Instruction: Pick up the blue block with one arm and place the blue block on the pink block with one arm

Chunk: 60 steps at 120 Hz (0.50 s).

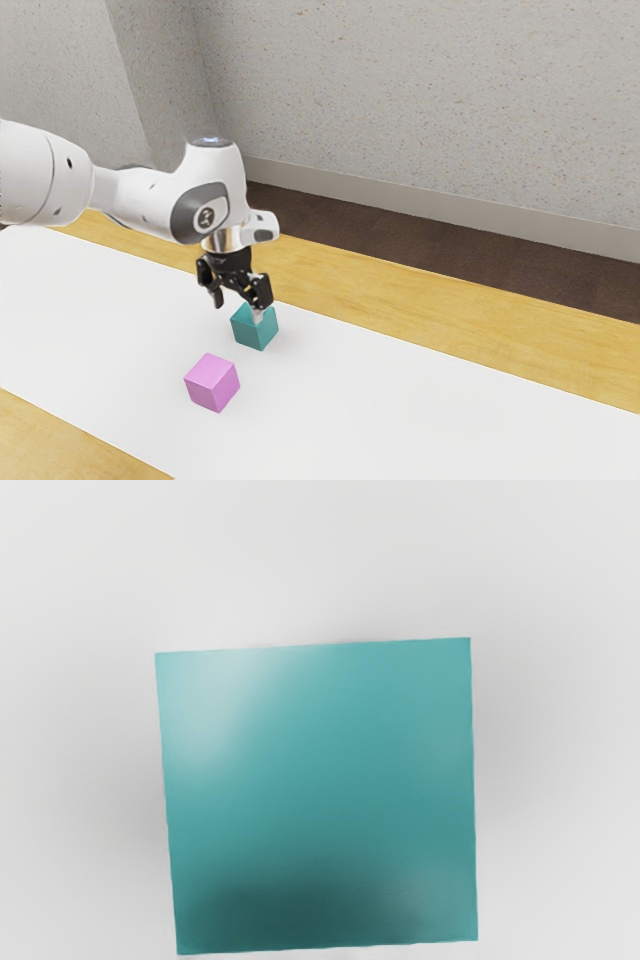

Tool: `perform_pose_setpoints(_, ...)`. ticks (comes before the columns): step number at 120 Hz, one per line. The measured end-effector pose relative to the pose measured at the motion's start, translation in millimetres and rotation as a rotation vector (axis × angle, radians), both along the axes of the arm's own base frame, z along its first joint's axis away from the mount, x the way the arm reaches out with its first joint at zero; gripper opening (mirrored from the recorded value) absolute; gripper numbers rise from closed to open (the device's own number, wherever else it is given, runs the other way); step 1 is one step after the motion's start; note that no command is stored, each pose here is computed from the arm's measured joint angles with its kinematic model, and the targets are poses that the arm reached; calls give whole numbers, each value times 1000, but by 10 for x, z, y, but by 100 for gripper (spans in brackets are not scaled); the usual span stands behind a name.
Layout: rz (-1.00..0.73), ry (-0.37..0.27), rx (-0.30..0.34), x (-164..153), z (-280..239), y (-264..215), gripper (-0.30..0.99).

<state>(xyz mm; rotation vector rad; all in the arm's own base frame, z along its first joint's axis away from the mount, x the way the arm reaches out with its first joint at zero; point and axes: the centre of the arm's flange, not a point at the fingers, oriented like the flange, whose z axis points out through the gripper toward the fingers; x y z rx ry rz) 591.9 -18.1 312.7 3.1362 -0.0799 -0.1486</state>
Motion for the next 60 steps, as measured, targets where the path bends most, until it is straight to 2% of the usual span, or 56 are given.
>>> perform_pose_setpoints(60, -9, -4, -2, 130, -88, -45, 69)
